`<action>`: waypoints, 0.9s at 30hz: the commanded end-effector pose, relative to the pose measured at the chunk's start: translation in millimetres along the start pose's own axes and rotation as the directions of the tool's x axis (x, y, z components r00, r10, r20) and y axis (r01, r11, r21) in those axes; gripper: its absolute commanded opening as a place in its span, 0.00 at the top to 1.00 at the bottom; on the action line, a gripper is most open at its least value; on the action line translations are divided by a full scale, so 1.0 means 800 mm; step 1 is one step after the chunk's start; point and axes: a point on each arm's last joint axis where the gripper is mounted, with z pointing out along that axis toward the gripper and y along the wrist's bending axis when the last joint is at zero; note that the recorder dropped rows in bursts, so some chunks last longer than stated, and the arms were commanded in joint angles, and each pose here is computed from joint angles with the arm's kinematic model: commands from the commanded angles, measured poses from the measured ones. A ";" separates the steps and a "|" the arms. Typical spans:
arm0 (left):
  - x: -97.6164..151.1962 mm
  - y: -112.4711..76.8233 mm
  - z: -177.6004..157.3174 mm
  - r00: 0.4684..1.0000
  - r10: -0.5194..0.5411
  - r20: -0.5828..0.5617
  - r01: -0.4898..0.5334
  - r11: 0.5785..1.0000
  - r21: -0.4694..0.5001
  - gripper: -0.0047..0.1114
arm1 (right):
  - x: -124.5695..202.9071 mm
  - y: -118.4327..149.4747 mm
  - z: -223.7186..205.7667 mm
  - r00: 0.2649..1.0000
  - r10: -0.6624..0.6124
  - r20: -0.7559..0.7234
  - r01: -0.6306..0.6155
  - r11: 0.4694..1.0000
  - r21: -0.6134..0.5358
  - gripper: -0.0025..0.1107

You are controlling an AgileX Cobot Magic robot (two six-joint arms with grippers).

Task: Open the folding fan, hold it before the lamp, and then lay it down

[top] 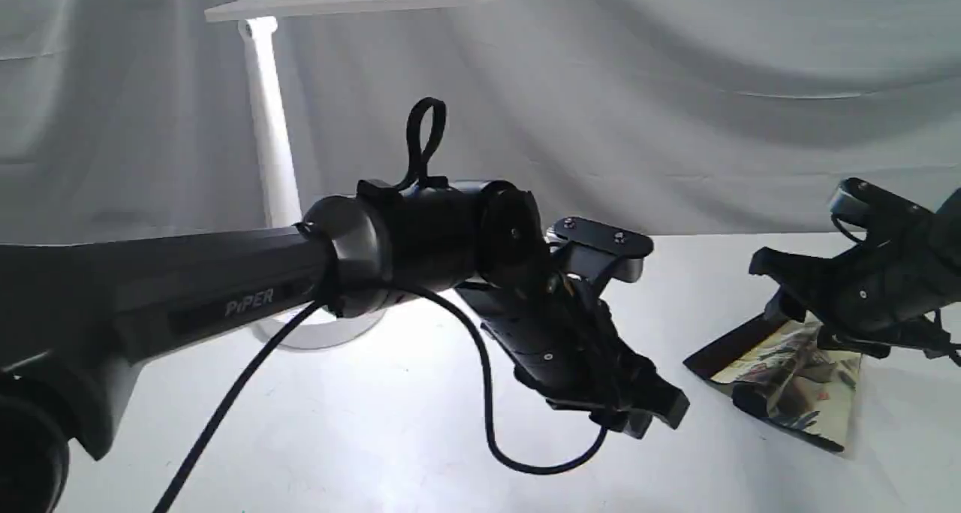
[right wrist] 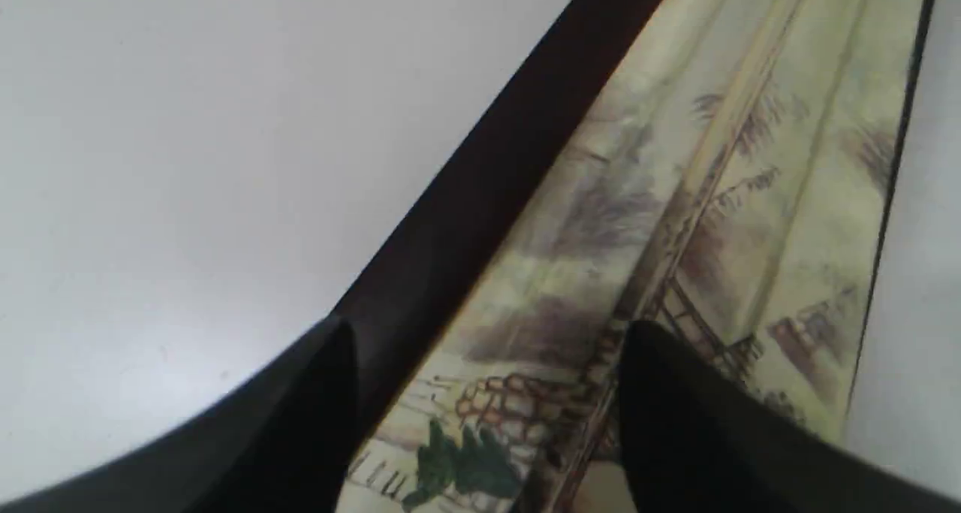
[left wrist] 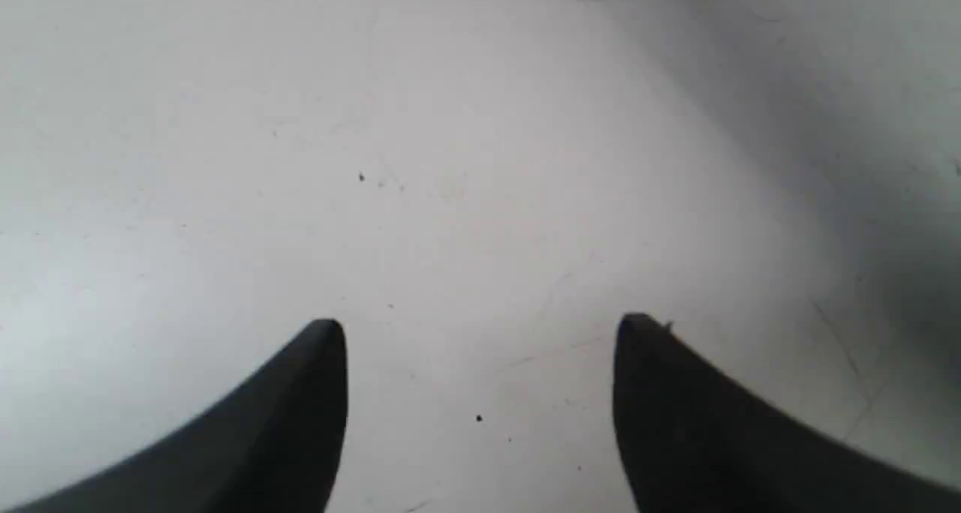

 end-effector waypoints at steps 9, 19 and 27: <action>-0.009 -0.009 -0.038 1.000 0.021 0.022 -0.021 1.000 0.000 0.51 | 0.011 0.001 0.014 0.998 0.013 -0.058 -0.013 1.000 -0.003 0.52; -0.006 -0.012 -0.055 0.998 0.048 -0.028 -0.048 0.999 -0.013 0.51 | 0.022 0.000 0.015 0.990 0.063 -0.123 -0.064 0.998 -0.004 0.55; -0.001 -0.008 -0.056 0.997 0.036 -0.068 -0.037 0.999 -0.012 0.51 | 0.060 0.035 0.024 0.973 0.023 -0.228 -0.032 0.999 -0.038 0.55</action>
